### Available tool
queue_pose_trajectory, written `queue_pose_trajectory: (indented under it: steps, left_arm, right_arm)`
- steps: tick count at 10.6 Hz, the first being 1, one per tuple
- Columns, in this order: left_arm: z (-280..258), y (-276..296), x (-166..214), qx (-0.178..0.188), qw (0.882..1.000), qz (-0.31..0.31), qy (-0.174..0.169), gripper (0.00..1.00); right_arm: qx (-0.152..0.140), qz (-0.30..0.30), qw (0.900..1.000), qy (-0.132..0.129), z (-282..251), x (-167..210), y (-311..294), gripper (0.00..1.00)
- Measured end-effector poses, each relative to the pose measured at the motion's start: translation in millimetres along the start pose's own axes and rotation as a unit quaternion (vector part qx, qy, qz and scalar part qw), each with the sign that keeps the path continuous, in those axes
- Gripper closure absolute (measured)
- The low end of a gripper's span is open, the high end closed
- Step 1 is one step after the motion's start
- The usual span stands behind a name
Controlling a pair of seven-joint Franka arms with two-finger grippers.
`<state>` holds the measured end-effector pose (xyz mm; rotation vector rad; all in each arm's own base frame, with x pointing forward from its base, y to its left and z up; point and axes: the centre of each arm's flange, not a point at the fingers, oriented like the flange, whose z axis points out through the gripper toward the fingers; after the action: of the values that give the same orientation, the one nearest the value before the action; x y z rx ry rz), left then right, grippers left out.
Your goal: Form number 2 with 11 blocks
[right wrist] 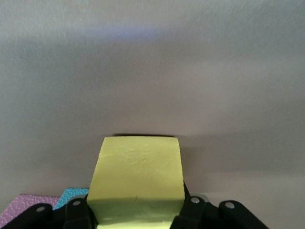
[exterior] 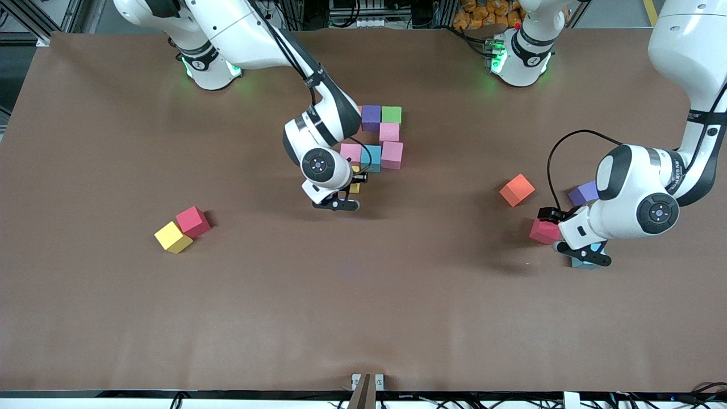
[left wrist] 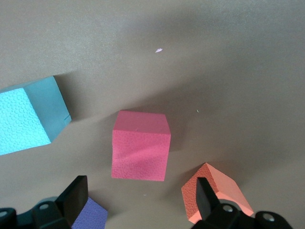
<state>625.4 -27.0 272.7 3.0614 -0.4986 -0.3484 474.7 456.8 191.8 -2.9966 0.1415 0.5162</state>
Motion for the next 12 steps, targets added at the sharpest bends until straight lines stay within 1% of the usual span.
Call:
queue_pose_trajectory:
  steps: [2, 4, 8, 10, 12]
  left_arm:
    - [3.8, 0.1, 0.7, -0.002, 1.0, 0.0, -0.002, 0.0]
    - [9.5, -1.2, 1.5, 0.006, 1.0, 0.006, -0.006, 0.0]
    - [18.8, -2.3, 5.5, 0.011, 1.0, 0.013, -0.003, 0.0]
    - [20.6, -2.6, 7.6, 0.012, 1.0, 0.013, 0.003, 0.0]
    - [17.5, -4.0, 10.2, 0.013, 1.0, 0.012, 0.018, 0.0]
  right_arm:
    - [-0.001, 0.001, 1.0, -0.004, 0.9, -0.4, 0.4, 0.41]
    - [-0.005, 0.002, 1.0, -0.01, 2.1, -1.1, 1.7, 0.41]
    - [-0.009, 0.003, 1.0, -0.015, 3.3, -1.4, 3.5, 0.41]
    - [-0.008, 0.004, 1.0, -0.016, 3.3, -1.1, 3.8, 0.41]
    - [-0.008, 0.005, 1.0, -0.016, 3.4, -1.0, 3.8, 0.41]
